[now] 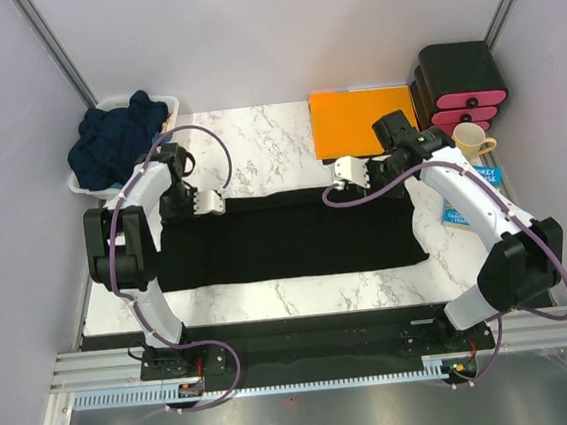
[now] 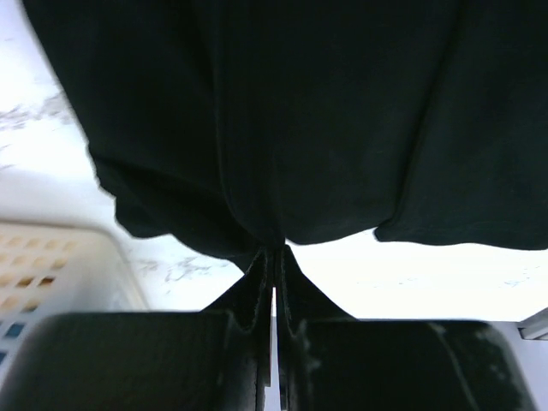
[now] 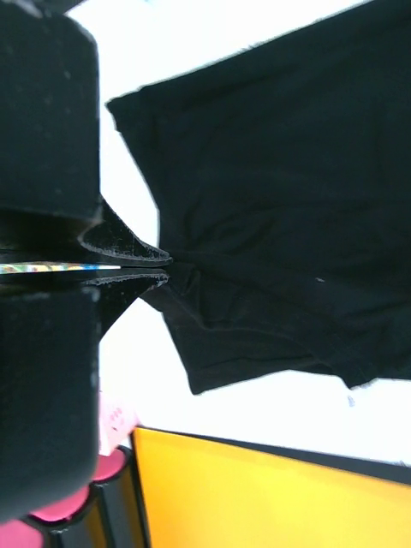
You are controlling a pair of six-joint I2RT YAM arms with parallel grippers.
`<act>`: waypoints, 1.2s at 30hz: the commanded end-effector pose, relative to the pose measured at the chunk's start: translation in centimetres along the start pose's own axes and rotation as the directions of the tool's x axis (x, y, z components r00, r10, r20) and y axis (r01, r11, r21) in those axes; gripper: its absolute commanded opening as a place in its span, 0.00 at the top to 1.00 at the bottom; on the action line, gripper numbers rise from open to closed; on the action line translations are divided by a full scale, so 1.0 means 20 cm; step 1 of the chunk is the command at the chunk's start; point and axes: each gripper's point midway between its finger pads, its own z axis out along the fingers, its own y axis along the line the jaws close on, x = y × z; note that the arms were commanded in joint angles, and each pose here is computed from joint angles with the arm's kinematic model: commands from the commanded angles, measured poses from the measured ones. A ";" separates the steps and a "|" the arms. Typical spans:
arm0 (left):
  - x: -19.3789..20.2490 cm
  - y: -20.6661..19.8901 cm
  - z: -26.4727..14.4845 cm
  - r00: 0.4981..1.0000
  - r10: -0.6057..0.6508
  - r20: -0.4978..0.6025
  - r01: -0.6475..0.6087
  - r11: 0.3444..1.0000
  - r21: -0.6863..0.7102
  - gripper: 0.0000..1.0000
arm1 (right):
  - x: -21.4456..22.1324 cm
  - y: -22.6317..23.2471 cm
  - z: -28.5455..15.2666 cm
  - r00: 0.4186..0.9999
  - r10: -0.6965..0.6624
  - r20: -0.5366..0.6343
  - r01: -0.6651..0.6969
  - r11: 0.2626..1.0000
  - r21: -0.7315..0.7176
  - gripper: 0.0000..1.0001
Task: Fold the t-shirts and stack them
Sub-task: Fold the tshirt
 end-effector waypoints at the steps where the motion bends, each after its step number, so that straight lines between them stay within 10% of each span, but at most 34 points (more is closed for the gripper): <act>1: 0.04 -0.05 -0.02 0.999 0.037 -0.027 -0.037 0.999 -0.001 0.98 | 0.13 0.12 -0.07 0.990 -0.103 -0.100 0.100 0.994 -0.037 1.00; 25: 0.09 0.03 -0.08 0.995 0.067 -0.076 -0.068 0.998 -0.016 0.98 | 0.31 0.27 -0.01 0.962 -0.190 -0.196 0.172 0.979 -0.105 1.00; 36: 0.10 -0.26 -0.04 0.989 0.137 -0.059 -0.125 0.977 0.171 0.98 | 0.33 0.36 0.02 0.962 -0.207 -0.176 0.178 0.970 -0.167 1.00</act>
